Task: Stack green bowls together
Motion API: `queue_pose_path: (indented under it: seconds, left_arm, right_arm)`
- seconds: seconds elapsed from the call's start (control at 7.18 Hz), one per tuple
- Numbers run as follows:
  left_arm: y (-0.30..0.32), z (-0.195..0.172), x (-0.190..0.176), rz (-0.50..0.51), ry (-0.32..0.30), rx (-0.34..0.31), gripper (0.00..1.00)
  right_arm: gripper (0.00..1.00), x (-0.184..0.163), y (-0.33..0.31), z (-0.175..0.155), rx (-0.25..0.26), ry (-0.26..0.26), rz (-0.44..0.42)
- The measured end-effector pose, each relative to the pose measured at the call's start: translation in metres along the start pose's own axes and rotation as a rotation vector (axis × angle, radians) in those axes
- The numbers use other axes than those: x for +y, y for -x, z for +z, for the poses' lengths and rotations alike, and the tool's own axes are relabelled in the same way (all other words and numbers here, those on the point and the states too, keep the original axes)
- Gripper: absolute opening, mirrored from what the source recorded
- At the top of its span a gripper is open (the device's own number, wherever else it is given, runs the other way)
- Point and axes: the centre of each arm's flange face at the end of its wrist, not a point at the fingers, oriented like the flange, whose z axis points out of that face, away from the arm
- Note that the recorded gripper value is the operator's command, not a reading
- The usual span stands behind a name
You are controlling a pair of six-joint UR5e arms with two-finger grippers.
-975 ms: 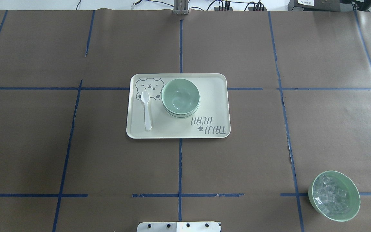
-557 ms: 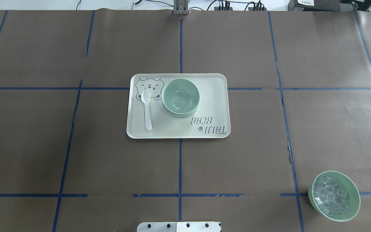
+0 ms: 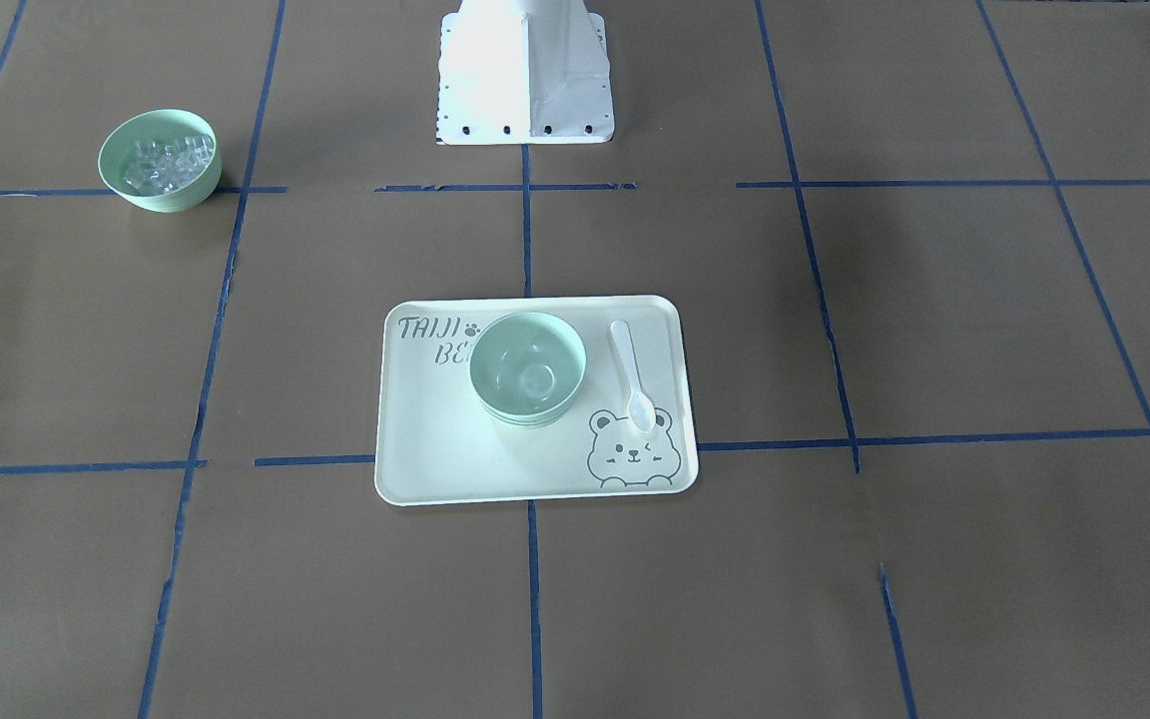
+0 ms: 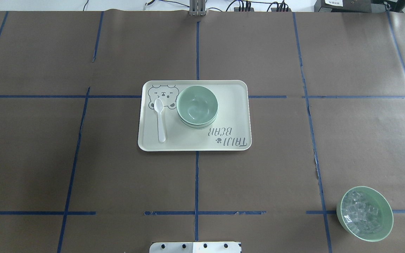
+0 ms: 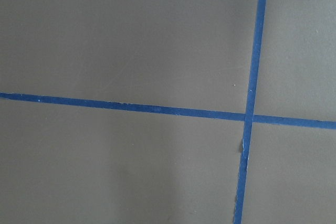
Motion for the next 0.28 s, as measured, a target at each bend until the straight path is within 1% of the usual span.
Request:
queue_pose_path:
  seconds: [0.28]
  left_arm:
    - [-0.0011,-0.0005,-0.0021,0.006,-0.002,0.0,1.0]
  right_arm:
    - [1.0,0.0017,-0.0031,-0.001,0.006,-0.024,-0.023]
